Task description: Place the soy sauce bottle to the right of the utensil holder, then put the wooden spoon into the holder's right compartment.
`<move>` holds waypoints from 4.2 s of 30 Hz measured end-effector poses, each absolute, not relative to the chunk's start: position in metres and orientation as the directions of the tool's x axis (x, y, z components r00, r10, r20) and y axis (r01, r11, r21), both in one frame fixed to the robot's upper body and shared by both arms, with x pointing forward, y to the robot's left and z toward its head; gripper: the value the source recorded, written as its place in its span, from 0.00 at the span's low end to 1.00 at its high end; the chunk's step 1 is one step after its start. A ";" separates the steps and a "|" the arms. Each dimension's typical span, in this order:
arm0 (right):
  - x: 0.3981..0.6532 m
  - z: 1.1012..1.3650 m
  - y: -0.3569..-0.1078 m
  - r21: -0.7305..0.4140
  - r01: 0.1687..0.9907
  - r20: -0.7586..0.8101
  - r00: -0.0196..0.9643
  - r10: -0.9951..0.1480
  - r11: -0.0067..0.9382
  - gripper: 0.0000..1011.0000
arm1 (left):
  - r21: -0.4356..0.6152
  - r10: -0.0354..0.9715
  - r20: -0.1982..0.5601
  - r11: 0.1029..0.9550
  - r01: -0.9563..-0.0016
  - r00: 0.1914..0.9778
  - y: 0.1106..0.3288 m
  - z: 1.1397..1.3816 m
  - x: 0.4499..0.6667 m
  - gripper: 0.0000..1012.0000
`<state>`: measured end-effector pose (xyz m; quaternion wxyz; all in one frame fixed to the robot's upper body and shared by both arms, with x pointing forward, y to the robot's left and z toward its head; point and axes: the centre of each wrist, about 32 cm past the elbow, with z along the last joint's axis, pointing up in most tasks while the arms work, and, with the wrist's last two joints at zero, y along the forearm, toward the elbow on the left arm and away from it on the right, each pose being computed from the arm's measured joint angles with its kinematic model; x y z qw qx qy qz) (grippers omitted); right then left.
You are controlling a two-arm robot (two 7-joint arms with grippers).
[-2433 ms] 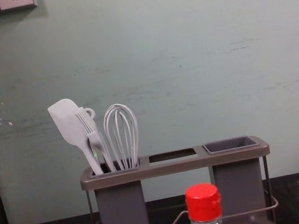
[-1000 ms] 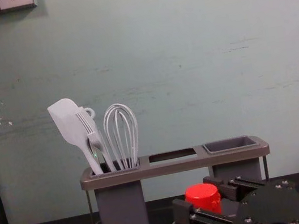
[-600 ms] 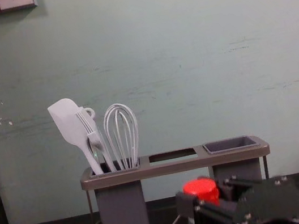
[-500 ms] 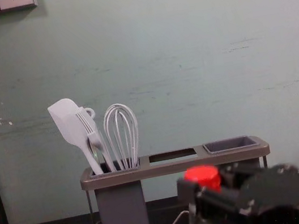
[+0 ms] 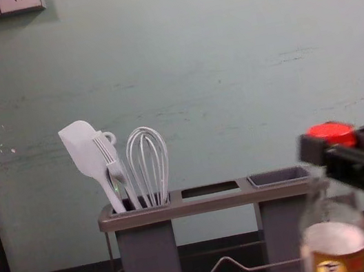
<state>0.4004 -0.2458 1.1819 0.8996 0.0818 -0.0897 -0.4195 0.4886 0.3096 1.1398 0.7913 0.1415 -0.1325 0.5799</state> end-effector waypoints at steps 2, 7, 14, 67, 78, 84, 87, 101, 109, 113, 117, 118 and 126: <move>0.400 1.182 -0.252 0.220 0.754 0.096 0.614 -0.783 0.618 0.37 | 0.070 0.880 0.374 0.287 -0.955 0.292 0.310 1.140 0.489 0.99; 0.402 1.179 -0.272 0.206 0.802 0.098 0.554 -0.827 0.561 0.37 | 0.070 0.880 0.374 0.287 -0.955 0.292 0.310 1.140 0.489 0.99; 0.409 1.170 -0.290 0.198 0.840 0.079 0.500 -0.863 0.505 0.37 | 0.070 0.880 0.374 0.287 -0.955 0.292 0.310 1.140 0.489 0.99; 0.530 1.137 -0.301 0.201 0.818 -0.012 0.552 -0.834 0.539 0.37 | 0.070 0.880 0.374 0.287 -0.955 0.292 0.310 1.140 0.489 0.99; 0.531 1.137 -0.298 0.196 0.815 0.010 0.554 -0.833 0.545 0.56 | 0.070 0.880 0.374 0.287 -0.955 0.292 0.310 1.140 0.489 0.99; 0.527 1.146 -0.299 0.193 0.813 0.068 0.548 -0.834 0.550 0.74 | 0.070 0.880 0.374 0.287 -0.955 0.292 0.310 1.140 0.489 0.99; 0.524 1.151 -0.299 0.194 0.812 0.096 0.542 -0.835 0.550 0.81 | 0.070 0.880 0.374 0.287 -0.955 0.292 0.310 1.140 0.489 0.99; 0.475 1.179 -0.281 0.166 0.815 0.177 0.530 -0.829 0.556 0.99 | 0.070 0.880 0.374 0.287 -0.955 0.292 0.310 1.140 0.489 0.99; 0.455 1.178 -0.269 0.130 0.805 0.164 0.559 -0.813 0.579 0.99 | 0.070 0.880 0.374 0.287 -0.955 0.292 0.310 1.140 0.489 0.99; 0.445 1.169 -0.258 0.078 0.804 0.122 0.580 -0.806 0.590 0.99 | 0.070 0.880 0.374 0.287 -0.955 0.292 0.310 1.140 0.489 0.99; 0.438 1.159 -0.250 0.028 0.809 0.078 0.583 -0.808 0.587 0.99 | 0.070 0.880 0.374 0.287 -0.955 0.292 0.310 1.140 0.489 0.99; 0.438 1.159 -0.250 0.028 0.809 0.078 0.583 -0.808 0.587 0.99 | 0.070 0.880 0.374 0.287 -0.955 0.292 0.310 1.140 0.489 0.99; 0.430 1.137 -0.240 -0.076 0.813 0.054 0.581 -0.812 0.577 0.99 | 0.070 0.880 0.374 0.287 -0.955 0.292 0.310 1.140 0.489 0.99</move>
